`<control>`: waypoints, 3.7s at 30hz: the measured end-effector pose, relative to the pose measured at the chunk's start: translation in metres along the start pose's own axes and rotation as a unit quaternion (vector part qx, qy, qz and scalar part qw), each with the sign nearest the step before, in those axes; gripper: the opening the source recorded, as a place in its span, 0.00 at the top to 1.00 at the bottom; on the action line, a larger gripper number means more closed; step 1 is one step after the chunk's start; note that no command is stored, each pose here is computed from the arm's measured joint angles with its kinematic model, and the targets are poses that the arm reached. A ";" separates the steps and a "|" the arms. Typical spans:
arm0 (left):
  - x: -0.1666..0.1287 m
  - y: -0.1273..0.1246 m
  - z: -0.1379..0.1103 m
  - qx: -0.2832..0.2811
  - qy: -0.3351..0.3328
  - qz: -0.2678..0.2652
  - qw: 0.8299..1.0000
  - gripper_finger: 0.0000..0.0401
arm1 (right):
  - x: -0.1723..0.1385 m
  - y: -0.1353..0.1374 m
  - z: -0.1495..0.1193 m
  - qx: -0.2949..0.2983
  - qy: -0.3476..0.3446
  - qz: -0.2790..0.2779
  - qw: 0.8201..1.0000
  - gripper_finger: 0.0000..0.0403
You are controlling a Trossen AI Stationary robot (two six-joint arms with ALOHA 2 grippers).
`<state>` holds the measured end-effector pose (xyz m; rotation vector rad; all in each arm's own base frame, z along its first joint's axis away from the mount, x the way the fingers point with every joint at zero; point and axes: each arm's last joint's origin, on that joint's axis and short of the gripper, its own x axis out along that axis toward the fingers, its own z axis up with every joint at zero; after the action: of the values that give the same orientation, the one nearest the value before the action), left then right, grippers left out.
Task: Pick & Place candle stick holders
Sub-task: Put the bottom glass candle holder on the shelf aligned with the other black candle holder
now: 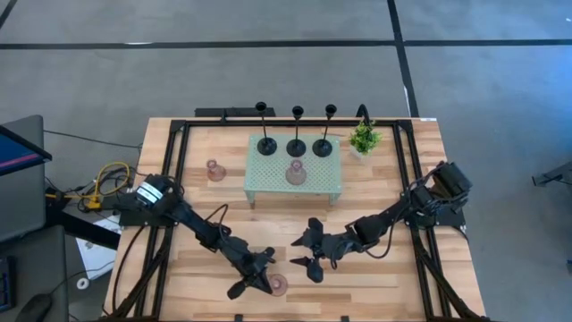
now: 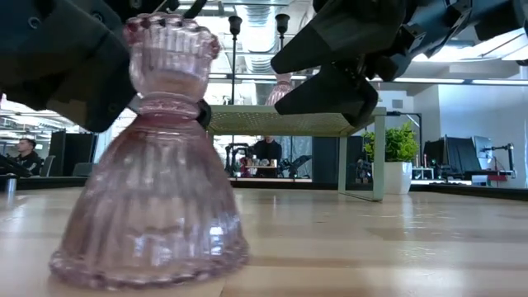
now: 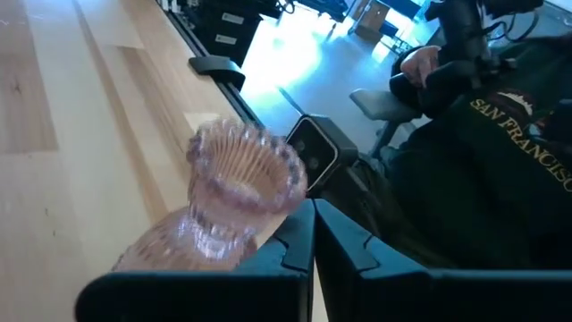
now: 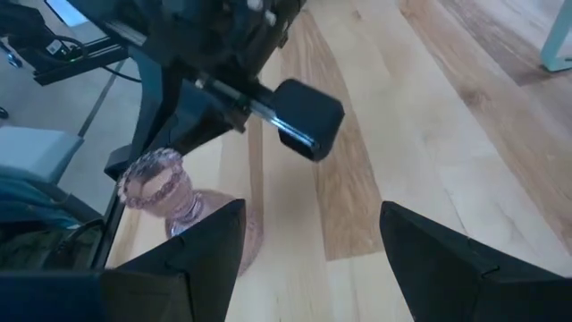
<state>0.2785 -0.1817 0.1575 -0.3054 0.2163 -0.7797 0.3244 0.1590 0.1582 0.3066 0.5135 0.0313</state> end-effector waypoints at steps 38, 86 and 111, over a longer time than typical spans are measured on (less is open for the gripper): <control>0.027 0.086 0.014 -0.009 -0.057 0.068 0.996 0.99 | -0.097 0.015 0.020 0.004 0.009 -0.130 0.991 0.38; -0.125 -0.008 0.004 0.172 -0.098 0.172 0.965 0.99 | -0.103 -0.010 -0.068 0.045 0.012 -0.158 0.986 0.38; -0.136 -0.008 -0.006 0.166 -0.088 0.188 0.964 0.99 | -0.044 -0.017 -0.076 -0.031 -0.029 -0.121 0.992 0.38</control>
<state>0.1777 -0.0905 0.1653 -0.0118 -0.0274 -0.3975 0.2480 0.1592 0.1119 0.1821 0.4881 -0.1966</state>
